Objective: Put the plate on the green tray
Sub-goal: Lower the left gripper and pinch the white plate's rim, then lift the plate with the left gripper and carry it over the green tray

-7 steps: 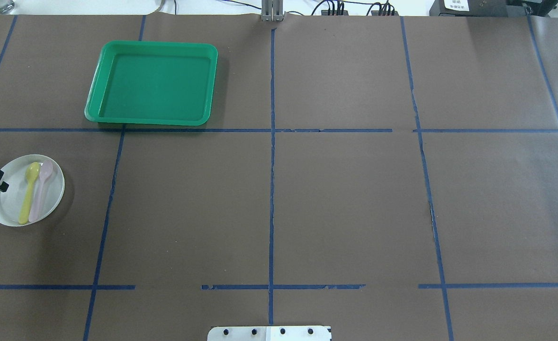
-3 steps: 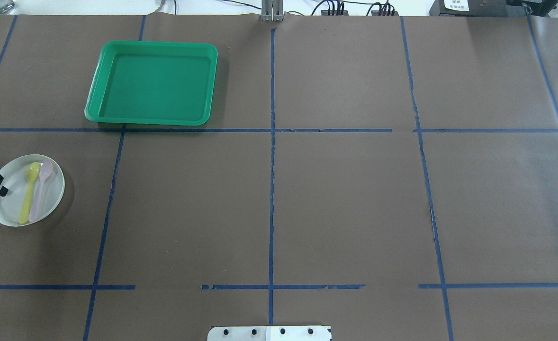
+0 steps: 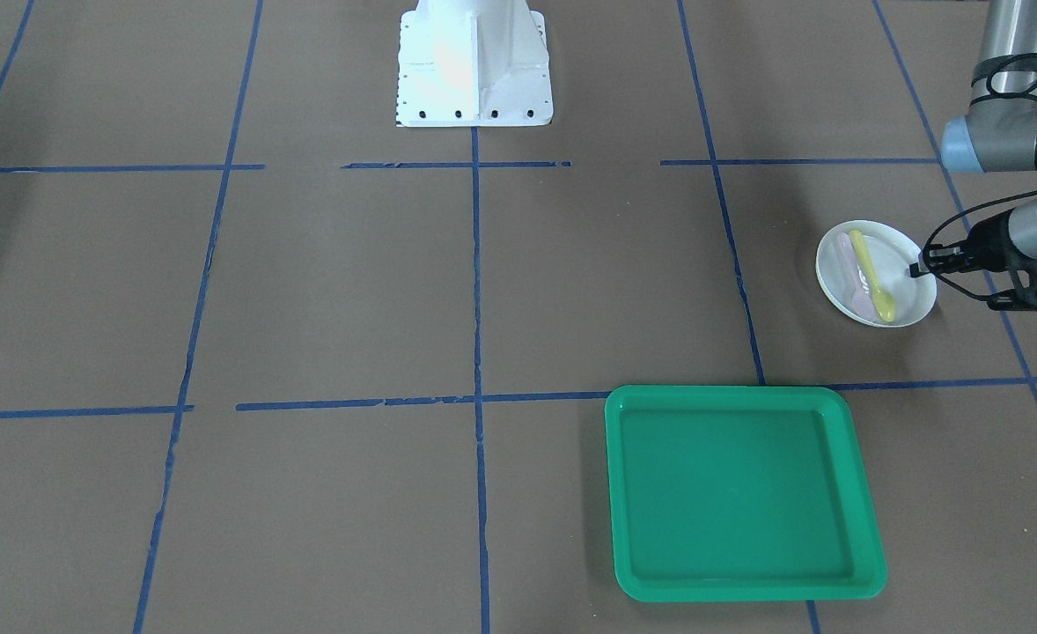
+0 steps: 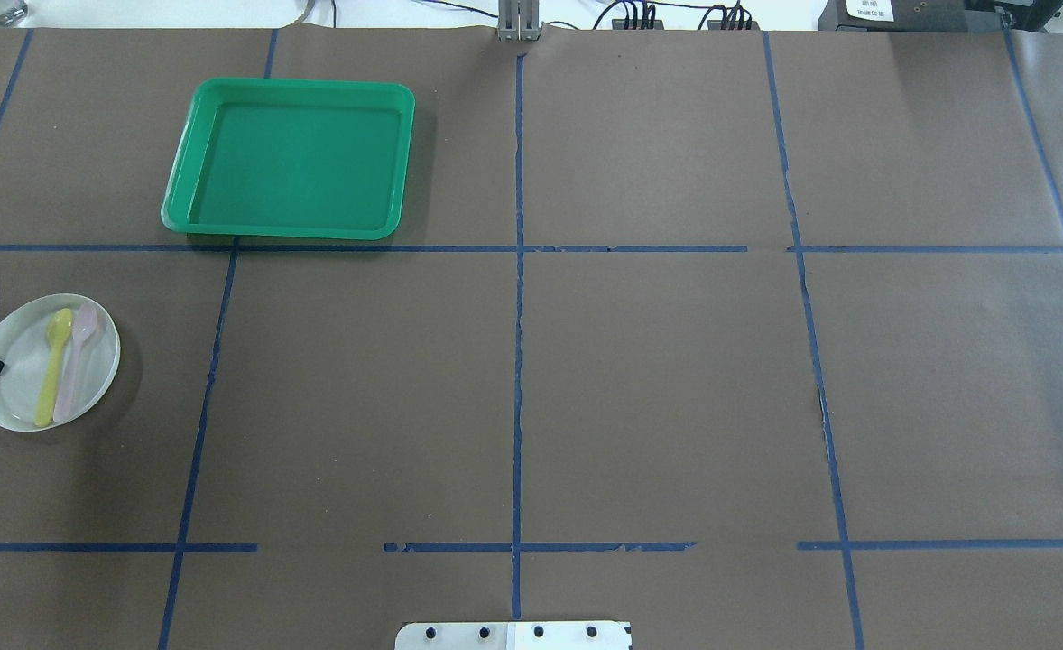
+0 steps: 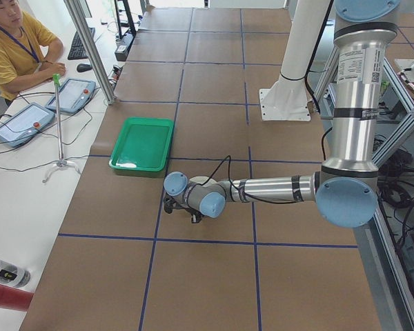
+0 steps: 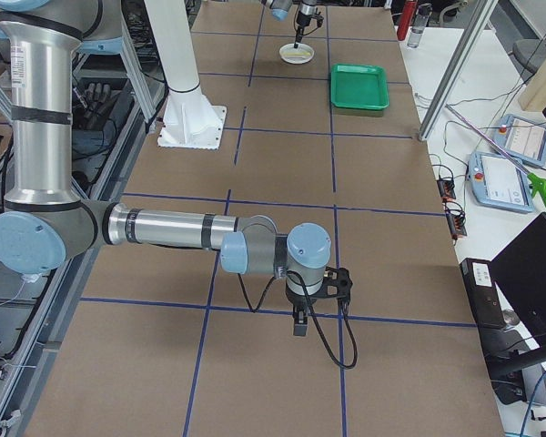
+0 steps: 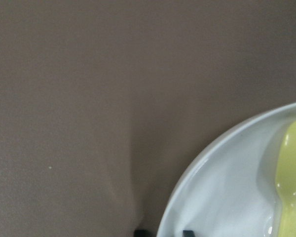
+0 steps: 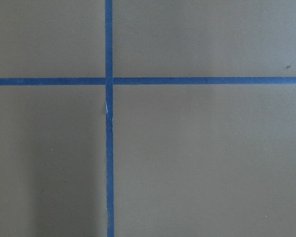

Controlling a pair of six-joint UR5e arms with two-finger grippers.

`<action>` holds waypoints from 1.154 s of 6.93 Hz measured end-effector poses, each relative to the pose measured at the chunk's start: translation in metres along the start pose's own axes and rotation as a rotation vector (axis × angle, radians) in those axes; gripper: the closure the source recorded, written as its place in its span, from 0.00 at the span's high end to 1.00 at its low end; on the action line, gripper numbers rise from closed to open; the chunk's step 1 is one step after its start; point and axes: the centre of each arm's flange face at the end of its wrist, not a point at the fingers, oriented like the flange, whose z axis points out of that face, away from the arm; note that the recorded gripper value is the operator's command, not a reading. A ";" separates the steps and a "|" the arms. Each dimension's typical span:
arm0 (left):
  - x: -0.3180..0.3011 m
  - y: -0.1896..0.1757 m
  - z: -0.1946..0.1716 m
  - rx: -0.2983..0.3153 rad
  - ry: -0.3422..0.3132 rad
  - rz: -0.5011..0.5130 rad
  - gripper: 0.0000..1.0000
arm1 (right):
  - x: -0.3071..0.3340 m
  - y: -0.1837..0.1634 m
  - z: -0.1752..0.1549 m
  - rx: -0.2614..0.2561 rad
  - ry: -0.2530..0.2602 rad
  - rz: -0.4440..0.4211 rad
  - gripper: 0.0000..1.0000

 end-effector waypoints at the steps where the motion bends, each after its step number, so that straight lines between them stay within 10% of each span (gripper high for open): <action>1: 0.000 0.000 0.000 -0.001 -0.001 0.001 0.00 | 0.000 0.000 0.000 0.000 0.000 0.000 1.00; 8: 0.039 0.004 -0.026 0.018 0.047 0.056 0.00 | 0.000 0.000 0.000 0.000 0.000 0.000 1.00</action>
